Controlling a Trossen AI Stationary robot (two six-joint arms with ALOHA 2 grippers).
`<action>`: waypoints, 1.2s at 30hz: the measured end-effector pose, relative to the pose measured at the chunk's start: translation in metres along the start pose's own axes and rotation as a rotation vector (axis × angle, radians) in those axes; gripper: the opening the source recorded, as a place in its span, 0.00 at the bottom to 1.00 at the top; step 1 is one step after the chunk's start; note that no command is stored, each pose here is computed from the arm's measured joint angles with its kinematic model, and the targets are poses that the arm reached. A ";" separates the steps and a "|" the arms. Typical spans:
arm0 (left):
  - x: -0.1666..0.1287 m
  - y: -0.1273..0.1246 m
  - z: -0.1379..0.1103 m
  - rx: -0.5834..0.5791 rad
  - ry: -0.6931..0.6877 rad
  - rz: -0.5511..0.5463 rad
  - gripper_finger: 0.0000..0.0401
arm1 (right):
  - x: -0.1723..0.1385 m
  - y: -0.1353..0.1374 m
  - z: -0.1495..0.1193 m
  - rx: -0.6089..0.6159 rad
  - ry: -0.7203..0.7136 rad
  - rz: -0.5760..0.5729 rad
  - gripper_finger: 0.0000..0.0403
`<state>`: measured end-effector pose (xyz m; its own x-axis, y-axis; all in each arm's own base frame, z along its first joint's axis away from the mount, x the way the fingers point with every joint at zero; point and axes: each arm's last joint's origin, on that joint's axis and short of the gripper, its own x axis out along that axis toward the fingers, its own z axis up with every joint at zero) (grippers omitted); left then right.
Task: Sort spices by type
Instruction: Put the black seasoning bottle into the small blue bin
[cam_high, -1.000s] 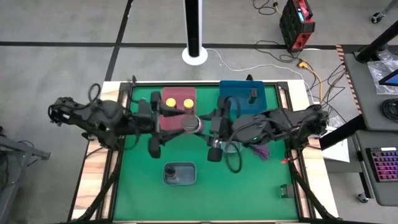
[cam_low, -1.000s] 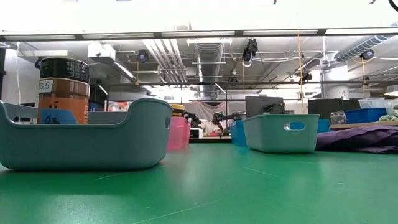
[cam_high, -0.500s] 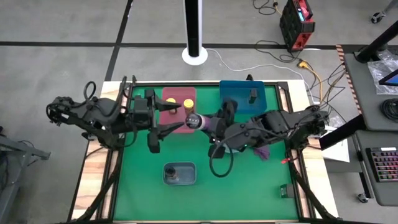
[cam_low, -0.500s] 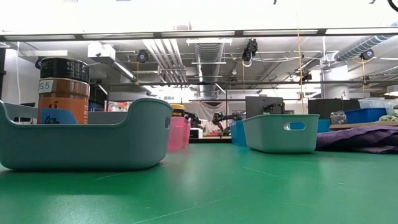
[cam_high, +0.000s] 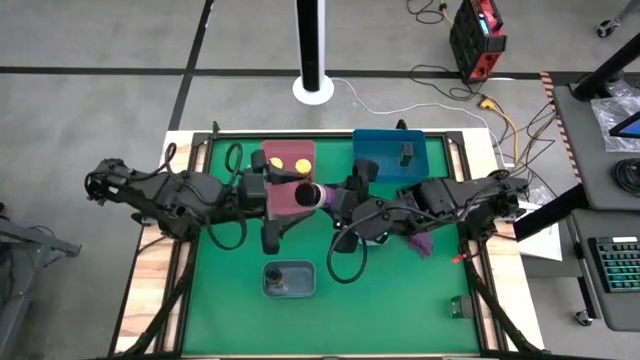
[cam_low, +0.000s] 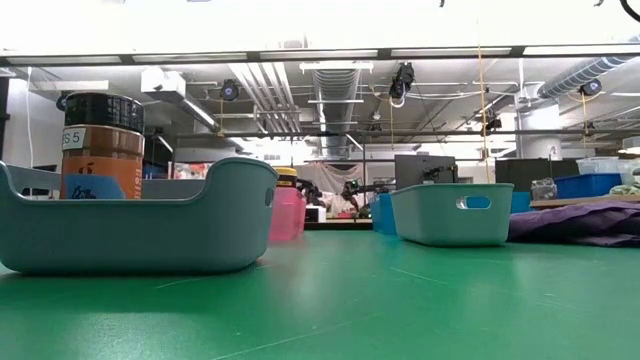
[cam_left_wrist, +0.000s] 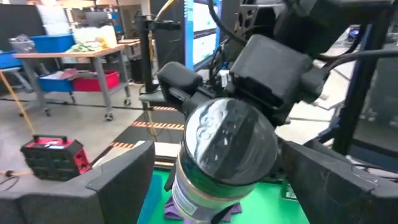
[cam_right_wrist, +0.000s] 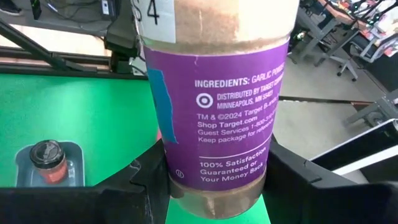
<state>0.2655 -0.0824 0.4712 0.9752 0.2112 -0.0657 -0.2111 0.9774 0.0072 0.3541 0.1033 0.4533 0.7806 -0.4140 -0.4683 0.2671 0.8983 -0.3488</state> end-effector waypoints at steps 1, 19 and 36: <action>0.001 0.000 -0.001 0.001 0.002 0.007 0.83 | 0.000 0.000 0.000 0.000 0.000 -0.001 0.46; 0.008 -0.002 -0.003 -0.024 -0.003 0.017 0.55 | 0.000 0.000 0.000 0.008 0.003 0.004 0.46; 0.008 -0.001 -0.008 -0.054 0.042 0.037 0.47 | 0.001 0.002 -0.001 0.055 0.007 0.033 0.69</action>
<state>0.2730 -0.0814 0.4627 0.9633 0.2458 -0.1083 -0.2516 0.9669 -0.0435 0.3547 0.1045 0.4519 0.7859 -0.3846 -0.4843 0.2718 0.9182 -0.2881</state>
